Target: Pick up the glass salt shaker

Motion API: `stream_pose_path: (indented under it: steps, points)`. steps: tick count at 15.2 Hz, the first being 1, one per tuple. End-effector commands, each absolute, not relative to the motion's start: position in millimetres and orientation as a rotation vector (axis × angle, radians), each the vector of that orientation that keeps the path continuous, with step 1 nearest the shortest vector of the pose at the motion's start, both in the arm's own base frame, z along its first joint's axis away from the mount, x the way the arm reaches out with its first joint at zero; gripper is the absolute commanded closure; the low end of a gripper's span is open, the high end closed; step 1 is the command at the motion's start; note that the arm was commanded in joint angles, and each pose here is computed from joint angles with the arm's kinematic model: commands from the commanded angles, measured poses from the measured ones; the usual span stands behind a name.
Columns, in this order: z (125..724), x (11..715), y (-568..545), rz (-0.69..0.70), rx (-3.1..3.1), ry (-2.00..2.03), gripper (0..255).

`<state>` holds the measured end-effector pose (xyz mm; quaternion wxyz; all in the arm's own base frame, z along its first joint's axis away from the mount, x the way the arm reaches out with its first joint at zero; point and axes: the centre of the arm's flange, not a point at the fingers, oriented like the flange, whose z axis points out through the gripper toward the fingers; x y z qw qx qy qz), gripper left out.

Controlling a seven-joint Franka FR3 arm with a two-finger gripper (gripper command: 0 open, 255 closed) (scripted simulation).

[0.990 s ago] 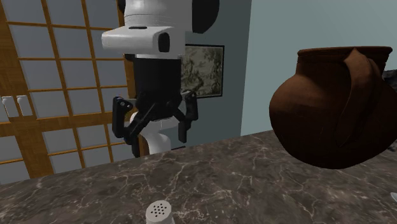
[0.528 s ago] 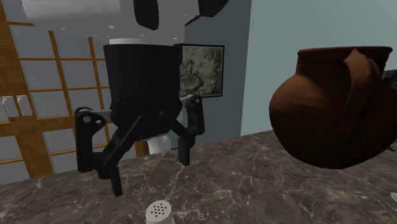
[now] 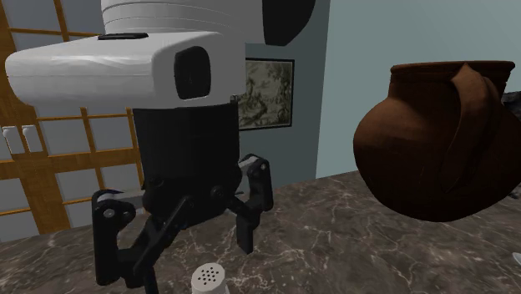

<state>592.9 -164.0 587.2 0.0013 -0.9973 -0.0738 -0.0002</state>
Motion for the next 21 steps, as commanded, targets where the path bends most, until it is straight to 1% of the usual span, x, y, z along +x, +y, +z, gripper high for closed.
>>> stream_pose_path:
  steps: [1,2,3,12,21]
  points:
    - [579,592,-164,-0.001,-3.131,-0.232,0]
    - [579,592,-164,-0.001,-3.131,-0.232,0]
    - [580,592,-164,-0.001,-3.131,-0.232,255]
    - [579,592,-164,-0.001,-3.131,-0.232,255]
    - [626,592,-164,-0.001,-3.131,-0.232,255]
